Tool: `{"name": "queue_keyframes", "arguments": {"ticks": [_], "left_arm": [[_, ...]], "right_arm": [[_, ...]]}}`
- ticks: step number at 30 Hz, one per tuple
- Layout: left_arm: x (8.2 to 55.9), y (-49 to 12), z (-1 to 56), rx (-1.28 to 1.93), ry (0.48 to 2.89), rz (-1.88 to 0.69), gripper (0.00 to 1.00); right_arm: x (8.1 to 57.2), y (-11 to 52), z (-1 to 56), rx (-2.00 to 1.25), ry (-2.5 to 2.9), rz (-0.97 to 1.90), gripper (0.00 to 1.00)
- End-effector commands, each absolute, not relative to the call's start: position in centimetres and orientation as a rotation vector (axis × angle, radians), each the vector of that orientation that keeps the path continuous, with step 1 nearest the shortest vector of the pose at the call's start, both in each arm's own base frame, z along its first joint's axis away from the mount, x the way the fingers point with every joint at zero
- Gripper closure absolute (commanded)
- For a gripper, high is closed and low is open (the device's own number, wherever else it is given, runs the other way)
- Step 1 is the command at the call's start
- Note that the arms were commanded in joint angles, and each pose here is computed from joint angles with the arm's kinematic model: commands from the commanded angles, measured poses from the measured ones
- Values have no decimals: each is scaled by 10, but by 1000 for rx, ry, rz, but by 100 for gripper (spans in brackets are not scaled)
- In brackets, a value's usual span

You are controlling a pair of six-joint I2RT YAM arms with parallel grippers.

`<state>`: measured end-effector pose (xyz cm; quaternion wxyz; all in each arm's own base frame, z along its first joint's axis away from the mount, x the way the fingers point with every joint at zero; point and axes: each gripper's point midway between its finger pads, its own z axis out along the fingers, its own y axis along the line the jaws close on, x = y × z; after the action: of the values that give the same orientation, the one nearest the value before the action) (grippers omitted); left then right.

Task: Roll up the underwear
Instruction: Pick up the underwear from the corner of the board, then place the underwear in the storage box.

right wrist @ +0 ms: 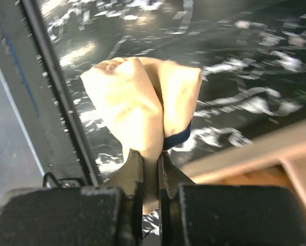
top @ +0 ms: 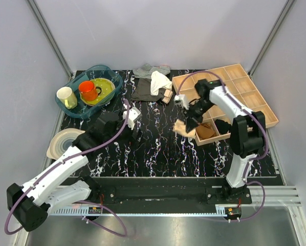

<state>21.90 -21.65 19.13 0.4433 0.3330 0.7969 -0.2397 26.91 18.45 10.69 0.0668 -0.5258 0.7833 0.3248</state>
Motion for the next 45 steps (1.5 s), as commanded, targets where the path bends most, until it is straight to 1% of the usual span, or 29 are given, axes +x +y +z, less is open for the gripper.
{"name": "queue_keyframes", "arguments": {"ticks": [1, 5, 8, 10, 14, 19, 23, 31, 36, 41, 45], "left_arm": [[209, -215, 193, 989, 2006, -605, 1], [214, -214, 171, 1026, 2075, -576, 1], [214, -215, 163, 1039, 2100, -590, 1], [215, -213, 162, 1033, 2113, -578, 1], [216, -210, 165, 1021, 2108, -566, 1], [218, -206, 167, 1006, 2107, -542, 1], [219, -205, 167, 1004, 2105, -533, 1], [220, -204, 159, 1014, 2136, -535, 1], [220, -205, 150, 1026, 2167, -532, 1], [222, -202, 135, 1037, 2218, -505, 1], [221, -202, 122, 1055, 2266, -500, 1]], "right_arm": [[323, 147, 149, -1336, 2343, 831, 99], [375, 100, 166, -1139, 2375, 608, 99], [404, 65, 177, -1007, 2392, 480, 99], [419, 19, 181, -863, 2428, 405, 99], [437, -44, 179, -696, 2481, 296, 100], [435, -103, 169, -548, 2544, 211, 100], [418, -155, 165, -432, 2591, 127, 99], [384, -220, 132, -352, 2704, -35, 99], [379, -250, 113, -418, 2743, -184, 99], [389, -266, 95, -569, 2733, -254, 99], [399, -273, 78, -690, 2726, -247, 97]]}}
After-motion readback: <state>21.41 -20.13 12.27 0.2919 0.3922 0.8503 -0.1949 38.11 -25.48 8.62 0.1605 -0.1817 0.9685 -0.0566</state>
